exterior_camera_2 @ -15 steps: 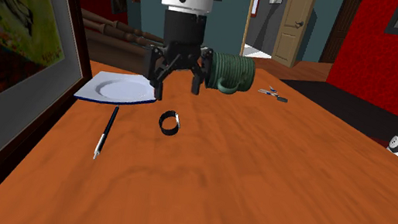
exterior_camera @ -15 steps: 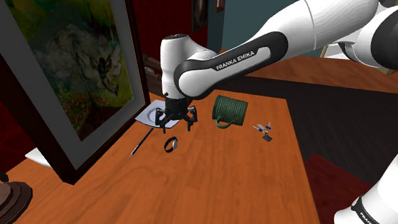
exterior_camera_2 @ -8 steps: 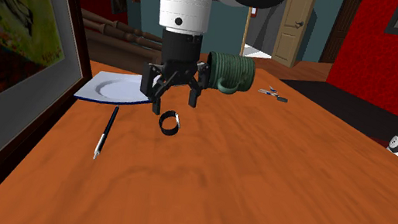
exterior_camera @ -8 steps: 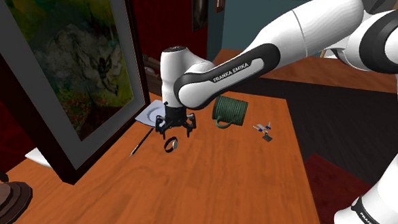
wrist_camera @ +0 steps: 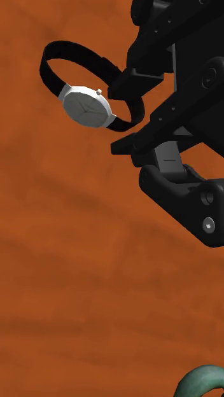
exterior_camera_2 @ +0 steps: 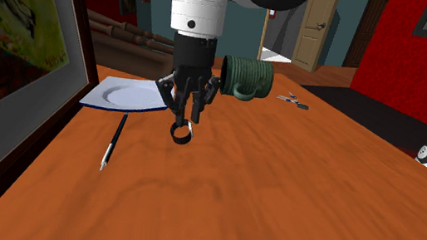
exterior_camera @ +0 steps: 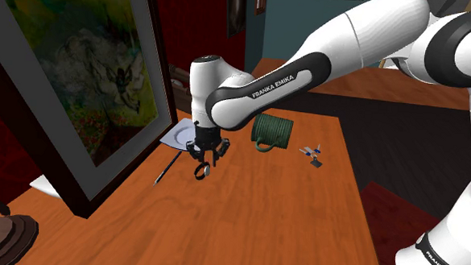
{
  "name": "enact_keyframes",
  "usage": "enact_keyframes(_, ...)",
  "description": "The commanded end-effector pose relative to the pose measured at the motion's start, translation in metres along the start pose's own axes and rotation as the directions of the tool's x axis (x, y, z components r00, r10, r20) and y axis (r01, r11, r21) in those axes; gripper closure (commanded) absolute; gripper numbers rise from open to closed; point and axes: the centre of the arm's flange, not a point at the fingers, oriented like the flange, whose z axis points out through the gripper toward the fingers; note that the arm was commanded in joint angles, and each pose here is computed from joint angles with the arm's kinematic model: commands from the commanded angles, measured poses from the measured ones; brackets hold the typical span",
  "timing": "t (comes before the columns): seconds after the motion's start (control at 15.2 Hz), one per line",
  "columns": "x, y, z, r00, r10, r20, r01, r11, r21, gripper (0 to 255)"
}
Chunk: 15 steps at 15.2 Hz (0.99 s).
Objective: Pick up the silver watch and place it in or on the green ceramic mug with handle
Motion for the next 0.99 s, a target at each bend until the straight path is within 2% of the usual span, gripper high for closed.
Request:
enact_keyframes(0.0,0.000,0.000,0.000,1.000,0.000,0.000,0.000,1.000,0.000,255)
enact_keyframes(0.46,0.000,0.000,0.000,1.000,0.000,0.000,0.000,1.000,0.000,255)
enact_keyframes(0.92,0.000,-0.002,-0.037,1.000,0.000,0.000,0.000,1.000,0.000,255)
